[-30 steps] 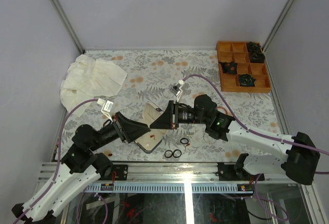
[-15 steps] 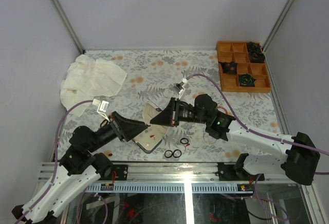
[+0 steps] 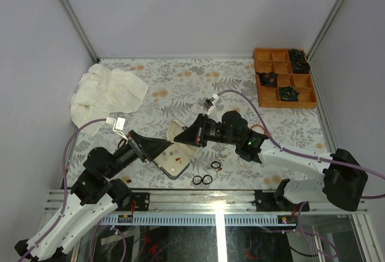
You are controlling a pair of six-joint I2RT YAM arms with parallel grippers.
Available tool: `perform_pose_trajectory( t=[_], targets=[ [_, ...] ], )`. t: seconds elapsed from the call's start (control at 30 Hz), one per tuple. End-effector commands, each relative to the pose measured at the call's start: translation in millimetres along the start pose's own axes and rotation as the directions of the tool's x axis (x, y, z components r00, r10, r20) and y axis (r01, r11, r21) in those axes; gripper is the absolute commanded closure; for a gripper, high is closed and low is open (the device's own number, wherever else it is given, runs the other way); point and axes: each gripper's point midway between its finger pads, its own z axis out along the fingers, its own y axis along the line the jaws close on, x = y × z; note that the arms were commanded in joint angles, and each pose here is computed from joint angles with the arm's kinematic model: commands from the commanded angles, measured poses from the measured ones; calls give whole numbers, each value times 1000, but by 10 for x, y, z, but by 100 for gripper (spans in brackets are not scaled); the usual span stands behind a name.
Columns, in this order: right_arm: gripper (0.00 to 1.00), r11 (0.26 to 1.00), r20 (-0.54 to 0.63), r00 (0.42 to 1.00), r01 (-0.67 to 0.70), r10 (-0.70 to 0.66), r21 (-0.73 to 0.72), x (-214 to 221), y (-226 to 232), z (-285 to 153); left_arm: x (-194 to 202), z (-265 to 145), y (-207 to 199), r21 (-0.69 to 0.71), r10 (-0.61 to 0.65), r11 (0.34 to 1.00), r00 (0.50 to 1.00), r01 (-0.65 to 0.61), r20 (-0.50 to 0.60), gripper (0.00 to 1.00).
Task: Organize the mixed jewelry
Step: Place the jewelry in the jewelry box.
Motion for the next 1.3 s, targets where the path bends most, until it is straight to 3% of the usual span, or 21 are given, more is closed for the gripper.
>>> perform_pose_trajectory(
  t=[0.0, 0.23, 0.53, 1.27],
  targets=[
    [100, 995, 42, 999, 14, -10, -102, -121, 280, 12, -33, 37, 125, -44, 6, 999, 999, -4, 31, 50],
    [100, 991, 27, 1000, -1, 4, -130, -118, 307, 79, -39, 53, 169, -62, 4, 998, 999, -2, 38, 52],
    [100, 992, 25, 1000, -10, 13, -126, -128, 270, 123, -36, 72, 180, -65, 4, 998, 999, -1, 36, 65],
    [100, 990, 1, 1000, -14, 14, -142, -102, 298, 145, -39, 91, 228, -84, -1, 996, 999, 4, 40, 73]
  ],
)
